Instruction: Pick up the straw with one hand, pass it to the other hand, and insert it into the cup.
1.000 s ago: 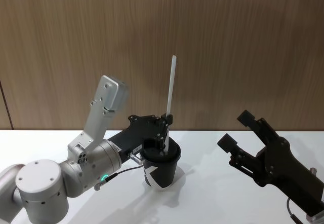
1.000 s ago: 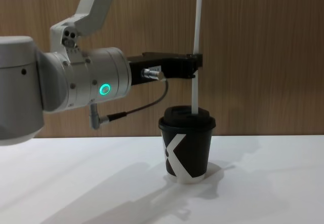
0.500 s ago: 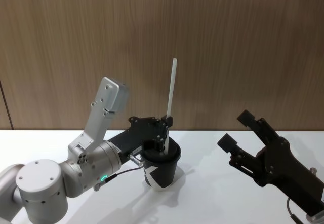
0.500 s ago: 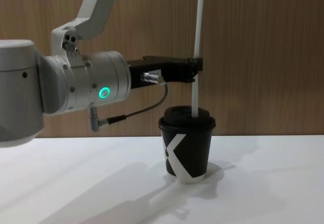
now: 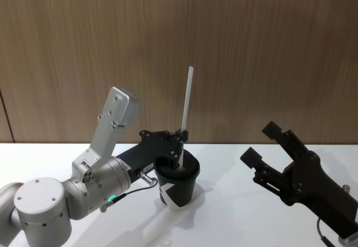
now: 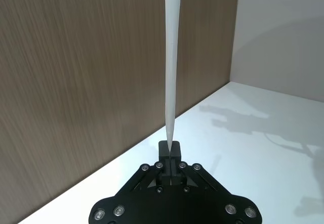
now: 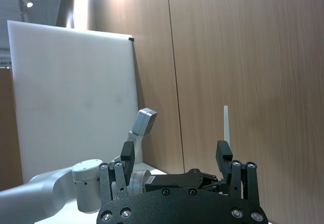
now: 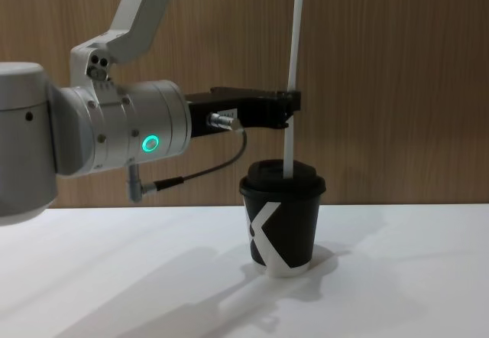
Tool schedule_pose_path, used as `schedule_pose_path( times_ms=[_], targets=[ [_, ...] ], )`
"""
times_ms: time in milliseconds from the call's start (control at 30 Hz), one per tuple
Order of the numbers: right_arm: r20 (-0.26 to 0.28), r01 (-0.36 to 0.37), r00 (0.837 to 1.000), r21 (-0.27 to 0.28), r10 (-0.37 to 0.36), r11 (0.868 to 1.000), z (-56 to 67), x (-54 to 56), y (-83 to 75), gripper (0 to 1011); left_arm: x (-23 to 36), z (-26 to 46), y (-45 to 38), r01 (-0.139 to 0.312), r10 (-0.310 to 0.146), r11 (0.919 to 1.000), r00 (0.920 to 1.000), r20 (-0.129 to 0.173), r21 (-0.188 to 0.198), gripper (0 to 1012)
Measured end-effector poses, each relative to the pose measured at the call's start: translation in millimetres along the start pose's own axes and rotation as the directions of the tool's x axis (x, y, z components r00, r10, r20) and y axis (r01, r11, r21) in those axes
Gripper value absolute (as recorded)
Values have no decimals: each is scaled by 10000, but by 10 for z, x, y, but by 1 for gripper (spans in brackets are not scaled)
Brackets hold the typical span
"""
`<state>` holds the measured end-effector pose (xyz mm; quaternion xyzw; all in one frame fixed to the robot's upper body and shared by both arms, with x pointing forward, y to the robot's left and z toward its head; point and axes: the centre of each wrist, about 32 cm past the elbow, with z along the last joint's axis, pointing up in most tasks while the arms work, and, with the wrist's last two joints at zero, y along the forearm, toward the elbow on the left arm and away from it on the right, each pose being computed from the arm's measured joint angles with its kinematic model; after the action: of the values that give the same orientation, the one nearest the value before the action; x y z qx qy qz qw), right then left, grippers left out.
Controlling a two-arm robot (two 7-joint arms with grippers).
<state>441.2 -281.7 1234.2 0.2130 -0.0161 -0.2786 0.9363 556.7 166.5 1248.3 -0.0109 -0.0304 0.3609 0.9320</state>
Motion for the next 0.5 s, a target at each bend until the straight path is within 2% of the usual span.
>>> schedule_pose_path(
  times_ms=[133,233,500],
  targets=[
    [-1,0,10000,-1,0,10000,0,0,0,1001,2,-5,5,-11,11,10000,10000,14,22,25],
    [1,0,10000,0,0,10000,0,0,0,1001,4,-7,8,-19,19,10000,10000,26,36,80],
    [0,0,10000,0,0,10000,0,0,0,1001,8,-11,13,-31,31,10000,10000,41,62,335]
  ],
)
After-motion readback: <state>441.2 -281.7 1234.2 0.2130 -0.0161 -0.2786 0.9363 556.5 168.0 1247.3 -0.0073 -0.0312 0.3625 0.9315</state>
